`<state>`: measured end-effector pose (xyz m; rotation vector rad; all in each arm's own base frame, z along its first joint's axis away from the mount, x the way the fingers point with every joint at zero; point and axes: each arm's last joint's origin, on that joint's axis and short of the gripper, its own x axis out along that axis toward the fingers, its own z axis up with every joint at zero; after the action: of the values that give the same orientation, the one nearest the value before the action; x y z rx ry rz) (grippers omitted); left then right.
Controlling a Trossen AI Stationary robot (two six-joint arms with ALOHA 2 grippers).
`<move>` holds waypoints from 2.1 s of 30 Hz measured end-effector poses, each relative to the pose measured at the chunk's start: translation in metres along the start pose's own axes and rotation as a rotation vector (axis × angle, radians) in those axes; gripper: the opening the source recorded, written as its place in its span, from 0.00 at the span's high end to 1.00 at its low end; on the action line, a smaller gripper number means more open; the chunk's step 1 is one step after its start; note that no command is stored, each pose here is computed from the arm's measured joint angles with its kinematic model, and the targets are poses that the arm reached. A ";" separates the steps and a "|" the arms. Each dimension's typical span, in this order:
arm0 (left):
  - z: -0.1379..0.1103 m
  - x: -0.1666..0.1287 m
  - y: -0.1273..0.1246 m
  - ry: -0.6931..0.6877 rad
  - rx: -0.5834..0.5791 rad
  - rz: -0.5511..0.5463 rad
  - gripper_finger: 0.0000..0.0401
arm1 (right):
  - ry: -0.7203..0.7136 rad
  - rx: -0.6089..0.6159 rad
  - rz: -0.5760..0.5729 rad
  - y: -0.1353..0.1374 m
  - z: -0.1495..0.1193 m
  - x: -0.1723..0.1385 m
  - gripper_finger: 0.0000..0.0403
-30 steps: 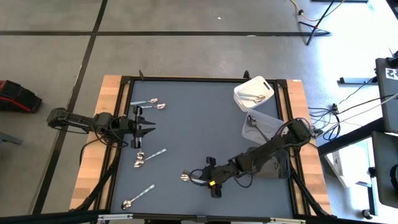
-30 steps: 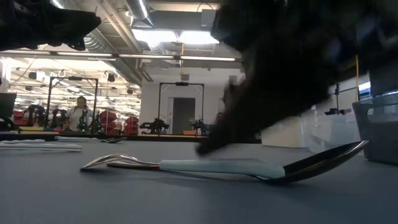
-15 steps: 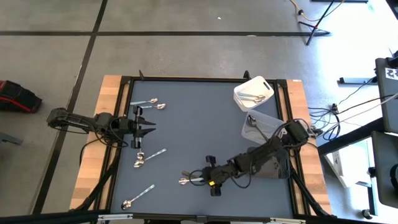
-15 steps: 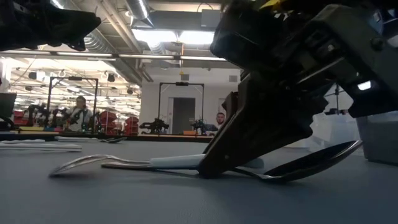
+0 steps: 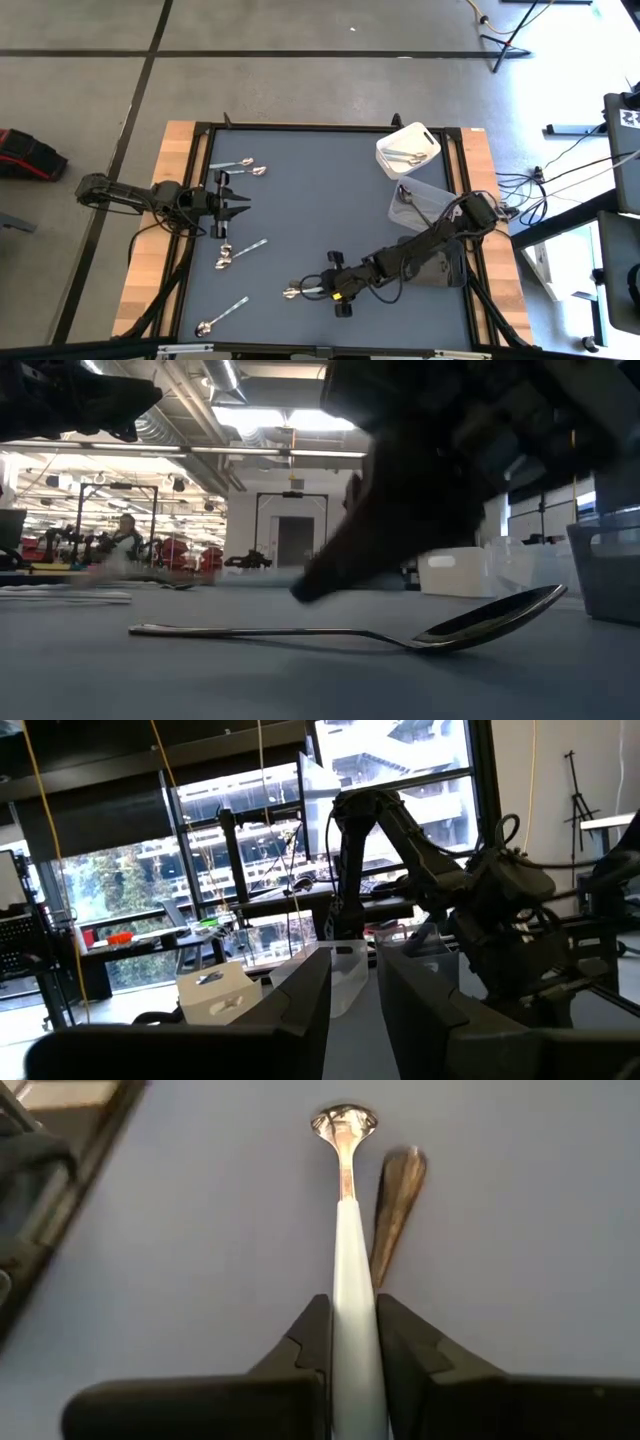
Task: Sort silverware by color (type)
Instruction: Put the bottom light blue spoon into the white bin
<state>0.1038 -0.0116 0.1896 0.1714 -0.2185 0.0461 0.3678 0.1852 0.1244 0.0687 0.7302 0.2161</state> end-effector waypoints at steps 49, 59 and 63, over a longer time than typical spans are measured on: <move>-0.002 0.000 0.000 0.025 0.005 0.010 0.80 | 0.231 0.446 -0.884 -0.195 -0.051 -0.270 0.91; -0.002 0.000 0.000 0.025 0.005 0.010 0.80 | 0.365 0.500 -0.894 -0.242 -0.067 -0.269 0.91; -0.002 0.000 0.000 0.025 0.005 0.010 0.80 | 0.368 0.493 -0.854 -0.256 -0.071 -0.266 0.91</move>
<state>0.1042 -0.0112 0.1873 0.1747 -0.1942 0.0589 0.1721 -0.1243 0.2107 0.1809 1.1036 -0.7895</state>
